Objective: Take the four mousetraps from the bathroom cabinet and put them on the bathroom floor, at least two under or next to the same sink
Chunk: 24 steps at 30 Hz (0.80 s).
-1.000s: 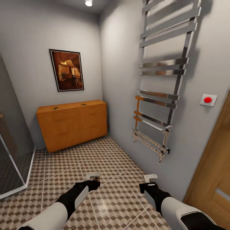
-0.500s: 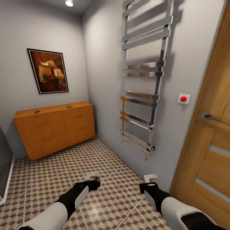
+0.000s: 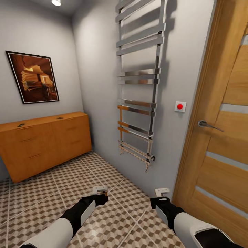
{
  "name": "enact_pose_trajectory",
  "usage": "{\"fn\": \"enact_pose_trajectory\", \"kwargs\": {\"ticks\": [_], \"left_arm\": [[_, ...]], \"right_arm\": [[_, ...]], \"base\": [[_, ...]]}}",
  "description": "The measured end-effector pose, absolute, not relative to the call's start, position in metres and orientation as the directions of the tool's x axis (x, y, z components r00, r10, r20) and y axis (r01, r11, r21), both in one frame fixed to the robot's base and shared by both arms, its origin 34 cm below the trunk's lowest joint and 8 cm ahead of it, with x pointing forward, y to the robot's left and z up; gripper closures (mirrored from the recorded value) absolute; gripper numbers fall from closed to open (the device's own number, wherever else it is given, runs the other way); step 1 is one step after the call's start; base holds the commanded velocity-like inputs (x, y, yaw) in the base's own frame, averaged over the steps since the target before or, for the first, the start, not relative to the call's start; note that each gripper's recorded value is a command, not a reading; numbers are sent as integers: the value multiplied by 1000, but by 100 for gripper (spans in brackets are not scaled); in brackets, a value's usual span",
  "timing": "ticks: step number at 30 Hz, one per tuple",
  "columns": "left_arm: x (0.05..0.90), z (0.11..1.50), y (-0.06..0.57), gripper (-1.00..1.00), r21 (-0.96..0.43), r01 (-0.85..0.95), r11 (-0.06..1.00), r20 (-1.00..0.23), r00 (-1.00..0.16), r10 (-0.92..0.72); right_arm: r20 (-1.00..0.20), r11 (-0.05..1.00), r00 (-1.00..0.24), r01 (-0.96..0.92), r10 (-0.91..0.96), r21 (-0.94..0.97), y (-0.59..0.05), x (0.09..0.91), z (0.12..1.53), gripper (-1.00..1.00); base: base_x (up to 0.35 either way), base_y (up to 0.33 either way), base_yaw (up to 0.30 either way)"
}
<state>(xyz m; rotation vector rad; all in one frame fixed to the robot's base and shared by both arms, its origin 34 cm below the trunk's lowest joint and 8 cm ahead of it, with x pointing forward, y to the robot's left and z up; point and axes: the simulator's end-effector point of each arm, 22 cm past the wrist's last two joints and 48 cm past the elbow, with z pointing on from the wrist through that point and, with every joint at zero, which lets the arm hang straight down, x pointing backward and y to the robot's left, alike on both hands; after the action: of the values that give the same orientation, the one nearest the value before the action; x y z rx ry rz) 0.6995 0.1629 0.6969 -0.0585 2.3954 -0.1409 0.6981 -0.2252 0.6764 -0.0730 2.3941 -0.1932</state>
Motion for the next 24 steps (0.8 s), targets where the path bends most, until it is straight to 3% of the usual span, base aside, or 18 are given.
{"fn": "enact_pose_trajectory", "kwargs": {"ticks": [9, 24], "left_arm": [[700, 697, 163, 100, -118, -3, 993, -672, -736, -82], [700, 697, 162, 100, -118, -1, 993, -672, -736, -81]], "right_arm": [[-657, 987, -746, -1, -108, -161, -226, 694, 672, 100], [-651, 988, -752, -2, -105, -157, -224, 691, 670, 100]], "base": [[0, 0, -70], [0, 0, -265]]}}
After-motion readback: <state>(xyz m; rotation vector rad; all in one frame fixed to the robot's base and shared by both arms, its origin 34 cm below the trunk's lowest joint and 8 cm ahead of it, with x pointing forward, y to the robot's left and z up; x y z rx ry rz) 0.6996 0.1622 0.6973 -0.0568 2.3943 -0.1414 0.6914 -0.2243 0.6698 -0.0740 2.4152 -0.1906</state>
